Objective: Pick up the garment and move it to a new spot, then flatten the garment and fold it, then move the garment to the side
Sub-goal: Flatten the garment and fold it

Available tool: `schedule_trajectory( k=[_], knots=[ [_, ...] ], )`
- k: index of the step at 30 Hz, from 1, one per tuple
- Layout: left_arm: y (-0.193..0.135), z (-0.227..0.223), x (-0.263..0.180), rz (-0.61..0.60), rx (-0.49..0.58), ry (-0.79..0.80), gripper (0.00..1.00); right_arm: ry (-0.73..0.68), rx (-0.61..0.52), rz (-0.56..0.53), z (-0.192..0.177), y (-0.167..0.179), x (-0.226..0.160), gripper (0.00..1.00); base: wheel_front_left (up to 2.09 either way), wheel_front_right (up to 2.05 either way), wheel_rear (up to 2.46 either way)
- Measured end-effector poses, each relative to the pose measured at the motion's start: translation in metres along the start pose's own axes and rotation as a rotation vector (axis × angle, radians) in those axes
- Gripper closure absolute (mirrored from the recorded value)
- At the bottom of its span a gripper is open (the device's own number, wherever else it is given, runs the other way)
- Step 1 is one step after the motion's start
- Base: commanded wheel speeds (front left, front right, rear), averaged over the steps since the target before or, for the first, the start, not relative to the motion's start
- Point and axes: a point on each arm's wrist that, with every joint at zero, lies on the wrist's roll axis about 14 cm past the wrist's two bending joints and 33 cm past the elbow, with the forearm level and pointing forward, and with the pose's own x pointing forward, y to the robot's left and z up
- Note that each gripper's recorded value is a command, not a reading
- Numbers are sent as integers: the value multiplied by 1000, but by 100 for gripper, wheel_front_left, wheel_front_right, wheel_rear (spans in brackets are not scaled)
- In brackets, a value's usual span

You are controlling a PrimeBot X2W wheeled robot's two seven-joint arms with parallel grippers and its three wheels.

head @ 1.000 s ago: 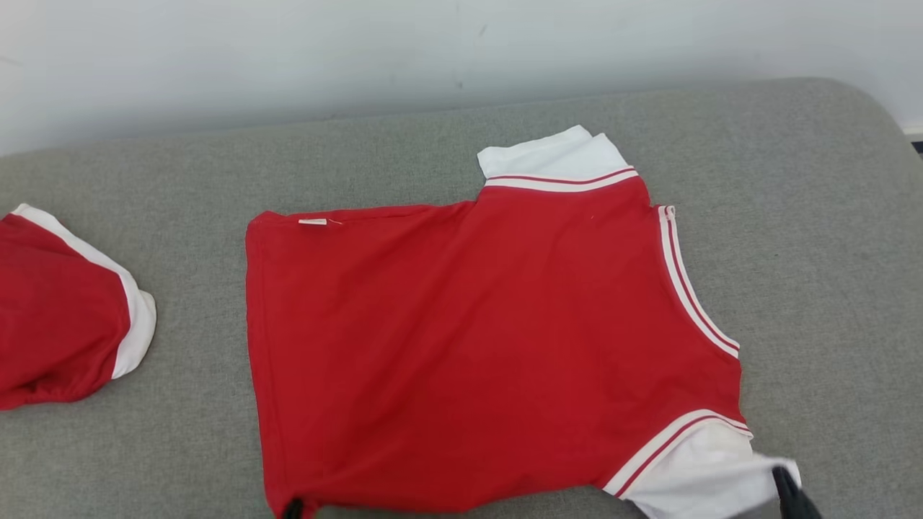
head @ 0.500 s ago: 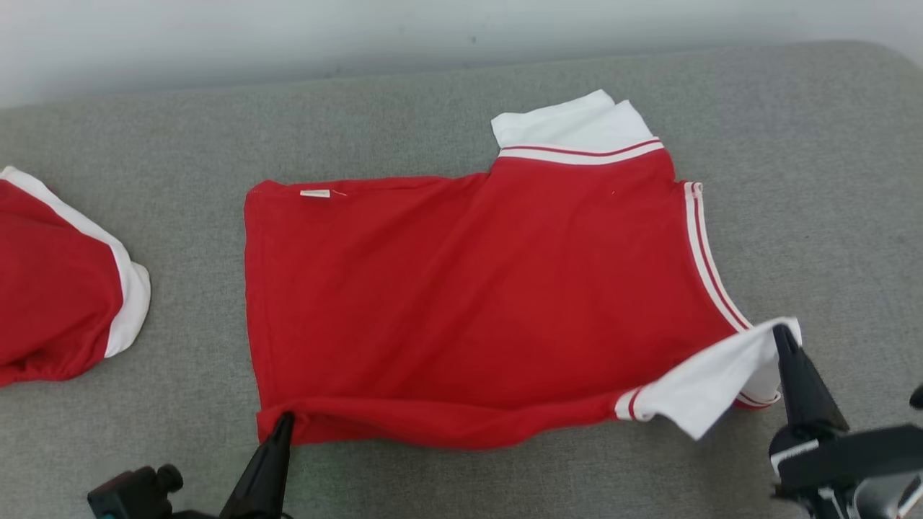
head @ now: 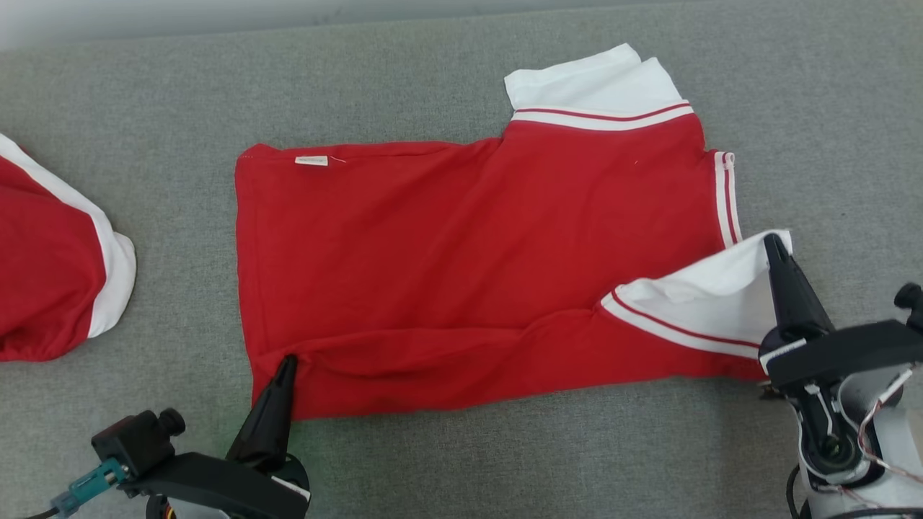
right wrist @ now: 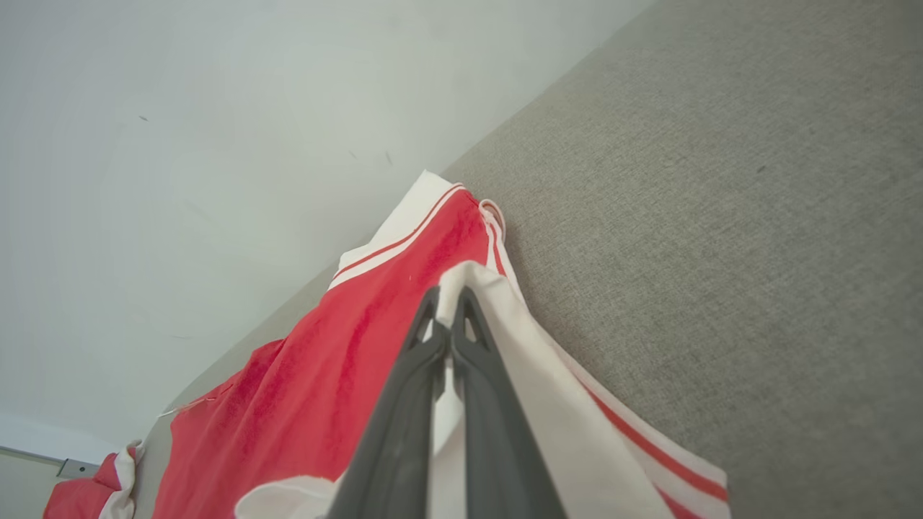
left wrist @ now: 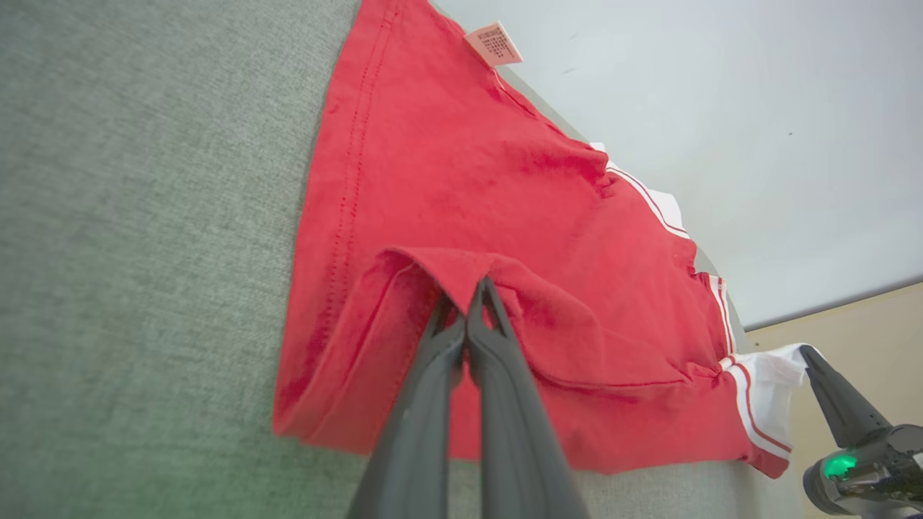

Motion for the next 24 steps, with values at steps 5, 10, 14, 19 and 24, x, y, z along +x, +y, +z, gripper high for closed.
schedule_trajectory(
  k=[5, 10, 14, 19, 24],
  knots=[
    [6, -2, 4, 12, -2, -3, 100, 33, -8, 15, -7, -1, 15, 100, 0, 0, 0],
    [9, -1, 6, 19, -4, -12, 100, 57, -12, 0, -16, -9, 20, 100, 0, 0, 0],
    [8, 4, 9, 13, 12, -44, 0, 31, -6, -6, -14, -11, 21, 0, 0, 0, 0],
    [9, 17, 7, 34, 93, -111, 0, -41, -9, -1, -3, -7, 11, 0, 0, 0, 0],
    [9, 43, -1, 73, 259, -222, 0, -130, -81, 25, 10, 3, -10, 0, 0, 0, 0]
  ],
)
